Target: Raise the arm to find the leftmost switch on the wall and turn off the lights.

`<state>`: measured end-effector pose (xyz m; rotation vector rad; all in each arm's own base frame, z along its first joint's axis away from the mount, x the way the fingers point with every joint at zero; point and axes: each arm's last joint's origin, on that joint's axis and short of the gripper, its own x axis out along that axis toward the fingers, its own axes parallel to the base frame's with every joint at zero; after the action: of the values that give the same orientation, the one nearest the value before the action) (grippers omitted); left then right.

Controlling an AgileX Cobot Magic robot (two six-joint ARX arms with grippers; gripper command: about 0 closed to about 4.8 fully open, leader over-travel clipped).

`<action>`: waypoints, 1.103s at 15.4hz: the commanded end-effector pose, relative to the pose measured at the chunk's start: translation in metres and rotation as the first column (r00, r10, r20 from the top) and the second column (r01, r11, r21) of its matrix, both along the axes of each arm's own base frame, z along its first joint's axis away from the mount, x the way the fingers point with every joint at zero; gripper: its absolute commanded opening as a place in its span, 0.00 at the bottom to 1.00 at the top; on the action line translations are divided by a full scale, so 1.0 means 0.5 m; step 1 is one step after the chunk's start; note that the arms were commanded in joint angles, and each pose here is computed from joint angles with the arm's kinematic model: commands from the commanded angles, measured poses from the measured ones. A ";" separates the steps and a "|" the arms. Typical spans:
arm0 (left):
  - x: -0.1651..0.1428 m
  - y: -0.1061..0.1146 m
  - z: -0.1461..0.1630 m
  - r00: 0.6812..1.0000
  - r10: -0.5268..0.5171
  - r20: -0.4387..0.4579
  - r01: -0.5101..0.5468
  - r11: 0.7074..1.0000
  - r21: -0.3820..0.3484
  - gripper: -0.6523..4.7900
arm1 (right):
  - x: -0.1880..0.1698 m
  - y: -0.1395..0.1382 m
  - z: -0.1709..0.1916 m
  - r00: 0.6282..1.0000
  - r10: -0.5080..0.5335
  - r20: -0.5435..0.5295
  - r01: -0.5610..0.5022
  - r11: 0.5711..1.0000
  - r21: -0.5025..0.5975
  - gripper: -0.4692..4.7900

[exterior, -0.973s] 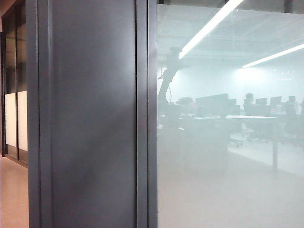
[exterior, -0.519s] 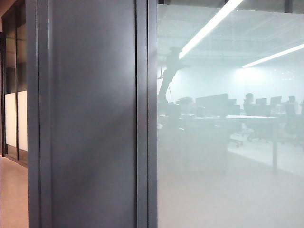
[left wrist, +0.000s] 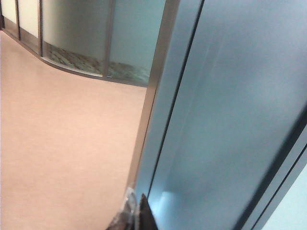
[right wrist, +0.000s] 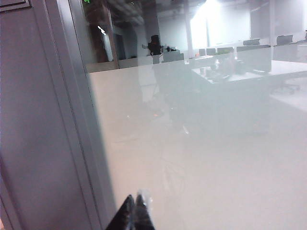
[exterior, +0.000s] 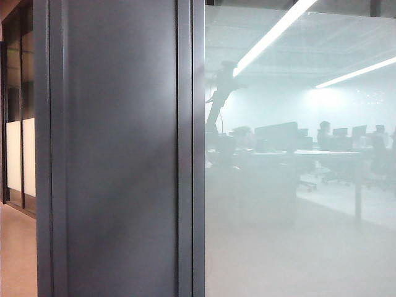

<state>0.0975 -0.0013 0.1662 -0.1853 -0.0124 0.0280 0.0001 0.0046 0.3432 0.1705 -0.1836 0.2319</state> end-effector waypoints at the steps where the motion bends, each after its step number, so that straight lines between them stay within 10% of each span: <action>1: 0.000 0.001 0.000 1.000 0.004 -0.007 -0.003 0.996 0.084 0.11 | -0.001 0.000 0.003 1.000 0.002 0.012 -0.002 1.000 0.001 0.09; 17: 0.000 0.001 0.002 1.000 0.008 0.001 -0.009 0.994 0.106 0.11 | -0.001 0.000 0.003 1.000 0.002 0.012 -0.002 1.000 0.001 0.09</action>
<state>0.0975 -0.0012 0.1644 -0.0818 0.0072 0.0328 0.0001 0.0046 0.3432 0.1705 -0.1836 0.2319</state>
